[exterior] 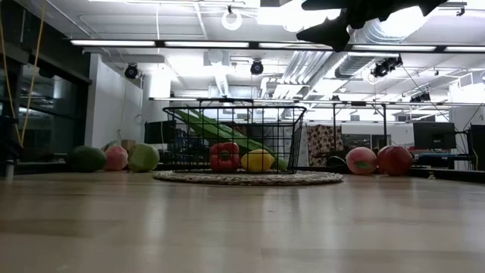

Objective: Build produce basket
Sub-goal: Put the apple into the black wire basket

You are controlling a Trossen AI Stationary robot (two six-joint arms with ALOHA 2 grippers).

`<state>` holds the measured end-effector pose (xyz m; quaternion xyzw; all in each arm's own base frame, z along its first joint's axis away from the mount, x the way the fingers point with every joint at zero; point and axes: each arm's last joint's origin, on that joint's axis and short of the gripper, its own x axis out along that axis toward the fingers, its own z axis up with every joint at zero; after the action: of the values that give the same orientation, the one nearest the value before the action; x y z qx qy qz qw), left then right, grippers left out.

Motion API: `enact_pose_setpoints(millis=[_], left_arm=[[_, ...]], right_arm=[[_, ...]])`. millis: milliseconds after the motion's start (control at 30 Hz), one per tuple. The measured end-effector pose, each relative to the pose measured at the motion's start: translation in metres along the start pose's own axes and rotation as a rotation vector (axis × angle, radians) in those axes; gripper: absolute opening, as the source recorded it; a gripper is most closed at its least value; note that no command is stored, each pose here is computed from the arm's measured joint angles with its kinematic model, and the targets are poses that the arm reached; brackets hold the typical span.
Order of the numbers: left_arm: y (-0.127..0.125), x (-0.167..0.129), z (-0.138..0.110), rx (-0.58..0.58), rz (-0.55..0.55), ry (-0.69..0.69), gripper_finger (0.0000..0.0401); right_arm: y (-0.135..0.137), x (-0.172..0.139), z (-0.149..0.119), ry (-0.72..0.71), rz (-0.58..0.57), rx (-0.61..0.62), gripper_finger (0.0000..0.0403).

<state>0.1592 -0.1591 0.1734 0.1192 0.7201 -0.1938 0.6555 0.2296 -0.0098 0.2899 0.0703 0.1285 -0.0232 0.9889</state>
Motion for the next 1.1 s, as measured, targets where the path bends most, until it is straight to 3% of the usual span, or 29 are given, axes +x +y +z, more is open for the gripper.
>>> enact_pose_setpoints(millis=[667,933,1100], left_arm=[[-0.0005,0.0041,0.0054,0.037,0.009,-0.029,0.0392],[0.0011,0.0040,0.0062,0.036,0.062,-0.048,0.0360],[0.0047,0.0000,0.0042,0.008,0.023,-0.045,0.0356]], right_arm=[[0.0000,0.0001,-0.0001,0.001,0.000,0.049,0.0334],[0.0000,0.0001,-0.0001,0.001,0.000,0.049,0.0334],[0.0000,0.0001,-0.0001,0.001,0.000,0.049,0.0334]])
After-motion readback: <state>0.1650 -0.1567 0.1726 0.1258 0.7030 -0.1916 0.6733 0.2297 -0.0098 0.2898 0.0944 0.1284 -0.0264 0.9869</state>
